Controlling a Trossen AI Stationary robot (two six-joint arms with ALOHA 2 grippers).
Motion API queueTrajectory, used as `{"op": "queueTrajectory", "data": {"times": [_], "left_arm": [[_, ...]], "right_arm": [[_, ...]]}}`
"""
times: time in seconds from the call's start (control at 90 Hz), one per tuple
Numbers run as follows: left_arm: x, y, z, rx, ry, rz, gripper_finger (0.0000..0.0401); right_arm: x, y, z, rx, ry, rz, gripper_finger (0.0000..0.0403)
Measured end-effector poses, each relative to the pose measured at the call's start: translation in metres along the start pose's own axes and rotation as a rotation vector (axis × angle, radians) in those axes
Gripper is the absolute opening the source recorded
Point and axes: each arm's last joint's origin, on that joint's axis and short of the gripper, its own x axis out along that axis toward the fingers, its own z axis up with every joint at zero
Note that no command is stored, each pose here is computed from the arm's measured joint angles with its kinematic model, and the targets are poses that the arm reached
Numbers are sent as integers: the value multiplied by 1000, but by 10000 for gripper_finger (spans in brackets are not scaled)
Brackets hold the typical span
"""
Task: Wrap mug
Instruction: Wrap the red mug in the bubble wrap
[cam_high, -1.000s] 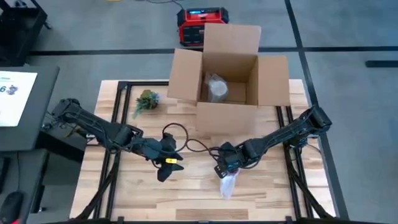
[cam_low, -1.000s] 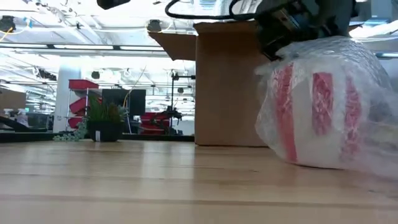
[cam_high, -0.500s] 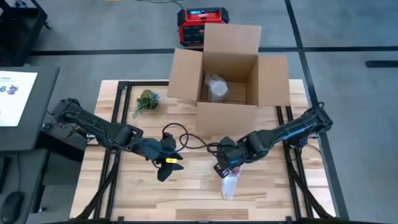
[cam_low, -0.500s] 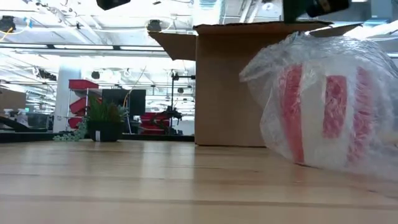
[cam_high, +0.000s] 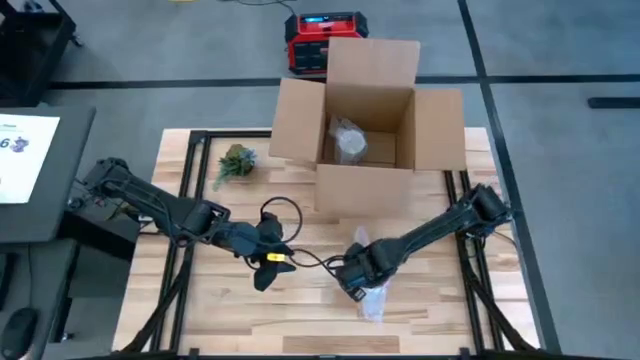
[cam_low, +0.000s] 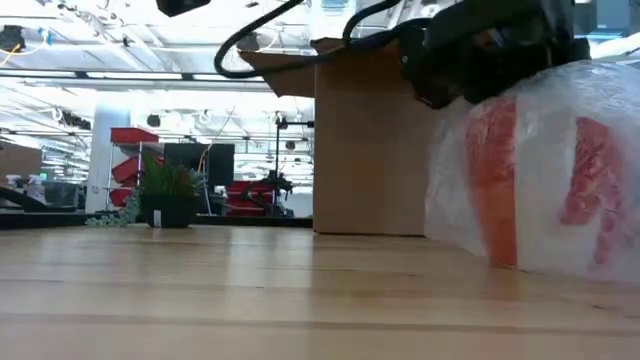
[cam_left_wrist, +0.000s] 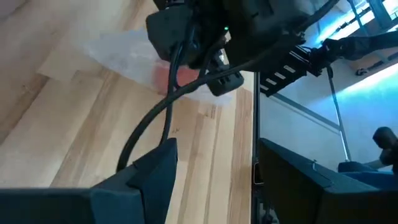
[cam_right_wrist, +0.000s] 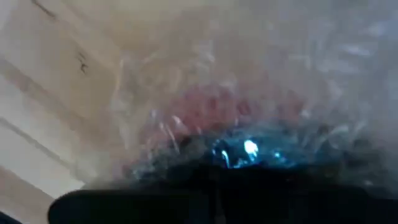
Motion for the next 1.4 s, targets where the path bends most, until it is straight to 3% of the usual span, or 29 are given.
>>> {"op": "queueTrajectory", "data": {"times": [0.133, 0.356, 0.5, 0.622, 0.8, 0.978, 1.122, 1.4], "left_arm": [[0, 0, 0, -1, -2, 0, 201], [0, 0, 0, -3, -1, -1, 201], [0, 0, 0, -3, -1, -2, 201], [0, 0, 0, -2, 0, -2, 201], [0, 0, 0, 3, 0, -3, 201], [0, 0, 0, 3, -1, -2, 201], [0, 0, 0, 3, -1, -2, 201], [0, 0, 0, 3, -1, -3, 201]], "right_arm": [[-21, -2, 0, 1, -2, 18, 0], [-103, -21, -12, 48, -53, 177, 0], [-124, -31, -22, 136, -219, 170, 0], [-112, -26, -19, 137, -233, 121, 0], [-52, -19, -7, 121, -72, -42, 0], [-10, -10, -1, 64, 15, -72, 0], [-23, -9, 0, 51, 13, -57, 0], [-108, -25, -20, 54, -82, 105, 0]]}}
